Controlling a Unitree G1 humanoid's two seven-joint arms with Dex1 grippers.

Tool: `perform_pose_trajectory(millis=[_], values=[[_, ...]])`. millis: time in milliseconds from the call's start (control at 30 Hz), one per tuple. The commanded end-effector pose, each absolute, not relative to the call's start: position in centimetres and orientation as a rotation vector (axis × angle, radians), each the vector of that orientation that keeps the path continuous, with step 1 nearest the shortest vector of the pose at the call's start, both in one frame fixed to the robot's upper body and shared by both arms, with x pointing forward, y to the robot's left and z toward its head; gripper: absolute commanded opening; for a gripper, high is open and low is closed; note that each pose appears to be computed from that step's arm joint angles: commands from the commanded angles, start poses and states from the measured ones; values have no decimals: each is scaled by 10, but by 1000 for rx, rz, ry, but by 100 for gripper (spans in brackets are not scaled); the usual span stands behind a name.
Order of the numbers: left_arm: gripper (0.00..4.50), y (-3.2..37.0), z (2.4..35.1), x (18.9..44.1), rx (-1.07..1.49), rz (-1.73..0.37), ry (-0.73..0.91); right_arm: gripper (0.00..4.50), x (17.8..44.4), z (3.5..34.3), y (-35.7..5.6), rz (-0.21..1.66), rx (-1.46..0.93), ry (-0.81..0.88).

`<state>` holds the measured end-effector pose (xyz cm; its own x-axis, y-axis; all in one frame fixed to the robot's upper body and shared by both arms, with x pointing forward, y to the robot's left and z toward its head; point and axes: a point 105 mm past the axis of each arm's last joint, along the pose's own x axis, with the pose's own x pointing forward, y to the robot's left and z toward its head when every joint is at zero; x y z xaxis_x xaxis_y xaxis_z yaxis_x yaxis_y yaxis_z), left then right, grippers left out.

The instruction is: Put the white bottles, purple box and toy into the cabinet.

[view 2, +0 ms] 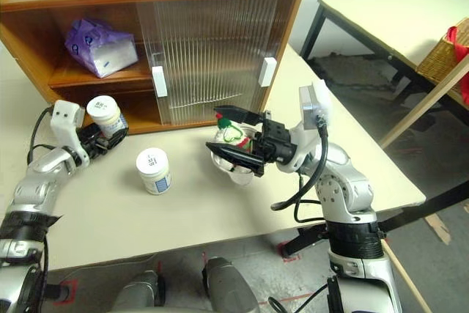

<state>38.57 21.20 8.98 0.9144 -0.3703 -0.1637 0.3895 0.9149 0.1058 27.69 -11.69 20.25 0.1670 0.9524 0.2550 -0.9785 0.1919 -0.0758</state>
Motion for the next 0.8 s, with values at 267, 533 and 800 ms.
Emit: perform_pose_trajectory(millis=[267, 533, 800], values=[[315, 198, 93, 414, 188, -368, 114, 450, 273, 201, -121, 1365, 102, -264], [315, 187, 99, 432, 176, -344, 99, 450, 272, 201, -123, 1364, 97, -260], [315, 222, 90, 427, 199, -196, 133, 450, 270, 199, -123, 1356, 101, -255]])
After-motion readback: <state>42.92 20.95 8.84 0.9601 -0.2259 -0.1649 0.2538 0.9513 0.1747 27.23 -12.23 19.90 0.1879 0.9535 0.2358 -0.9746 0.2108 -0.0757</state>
